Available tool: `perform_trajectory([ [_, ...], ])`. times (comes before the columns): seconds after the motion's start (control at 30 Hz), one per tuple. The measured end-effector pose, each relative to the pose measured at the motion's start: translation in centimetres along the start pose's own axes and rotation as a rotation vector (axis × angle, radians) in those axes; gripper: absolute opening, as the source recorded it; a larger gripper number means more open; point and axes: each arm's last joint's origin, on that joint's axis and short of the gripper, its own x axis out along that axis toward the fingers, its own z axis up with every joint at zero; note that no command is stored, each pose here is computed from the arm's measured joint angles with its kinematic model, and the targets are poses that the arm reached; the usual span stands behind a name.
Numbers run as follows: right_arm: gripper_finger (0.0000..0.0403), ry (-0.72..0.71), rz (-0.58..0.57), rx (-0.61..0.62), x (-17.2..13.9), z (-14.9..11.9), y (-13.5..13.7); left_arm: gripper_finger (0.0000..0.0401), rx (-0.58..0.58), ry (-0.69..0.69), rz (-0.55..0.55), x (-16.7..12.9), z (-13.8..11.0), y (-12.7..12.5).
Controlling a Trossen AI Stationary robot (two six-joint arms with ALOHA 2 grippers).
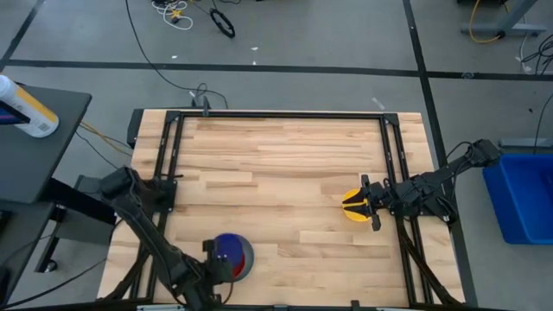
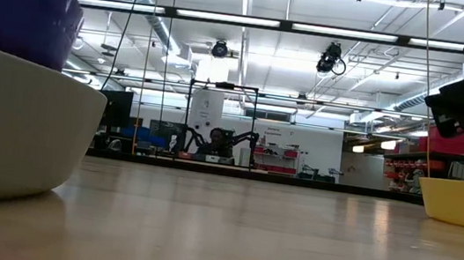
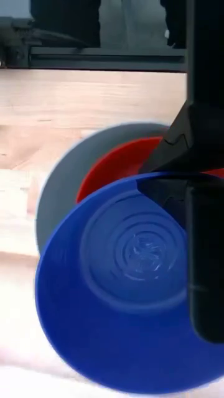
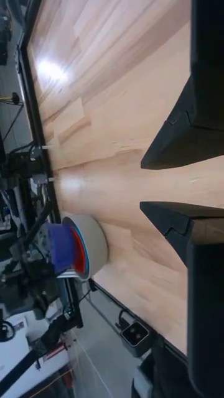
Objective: Nest bowls inside each other
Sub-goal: Stack the blue bowl on top of the red bowl, then stack the yellow bowl on top of the blue bowl
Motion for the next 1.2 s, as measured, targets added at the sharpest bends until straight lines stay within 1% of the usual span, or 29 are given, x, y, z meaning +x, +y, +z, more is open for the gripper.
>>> perform_trajectory([
  [0.17, 0.0101, 0.003, 0.003, 0.010, 0.0, 0.0, 0.0, 0.0005, -0.035, 0.020, -0.047, 0.9, -0.2, -0.9],
  [0.33, 0.0101, 0.008, 0.001, 0.006, 0.0, -0.1, 0.0, 0.0005, -0.074, 0.031, -0.063, 0.9, -0.2, -1.0],
  [0.43, 0.0101, 0.009, 0.001, 0.006, 0.0, -0.1, 0.0, 0.0005, -0.084, 0.048, -0.096, 1.0, -0.2, -1.2],
  [0.53, 0.0101, 0.012, 0.000, 0.003, 0.0, -0.1, 0.0, 0.0007, -0.084, 0.030, -0.111, 1.2, 0.0, -1.3],
  [0.6, 0.0103, 0.015, -0.002, 0.001, 0.0, -0.1, 0.0, 0.0028, -0.063, 0.006, -0.124, 1.1, 0.1, -1.4],
  [0.67, 0.0104, 0.018, -0.003, 0.000, 0.0, -0.2, 0.0, 0.0070, -0.051, -0.011, -0.110, 1.2, 0.2, -1.4],
  [0.73, 0.0105, 0.023, -0.004, -0.002, 0.0, -0.2, -0.1, 0.0118, -0.056, -0.015, -0.069, 1.4, 0.1, -0.9],
  [0.83, 0.0105, 0.023, -0.004, -0.002, 0.0, -0.2, -0.1, 0.0184, -0.080, 0.037, -0.009, 2.3, -0.4, 0.2],
  [0.93, 0.0106, 0.025, 0.003, 0.007, 0.0, -0.2, 0.0, 0.0235, -0.106, 0.062, -0.029, 3.3, -0.6, 0.7],
  [1.0, 0.0106, 0.027, 0.003, 0.010, 0.0, -0.2, 0.0, 0.0256, -0.111, 0.072, -0.033, 3.6, -0.8, 0.8],
  [1.07, 0.0106, 0.032, 0.002, 0.011, 0.0, -0.3, -0.1, 0.0268, -0.093, 0.065, -0.033, 3.7, -0.8, 0.8],
  [1.2, 0.0105, 0.036, 0.011, 0.011, 0.0, -0.3, 0.0, 0.0275, -0.075, 0.011, -0.055, 3.2, 0.0, 0.3],
])
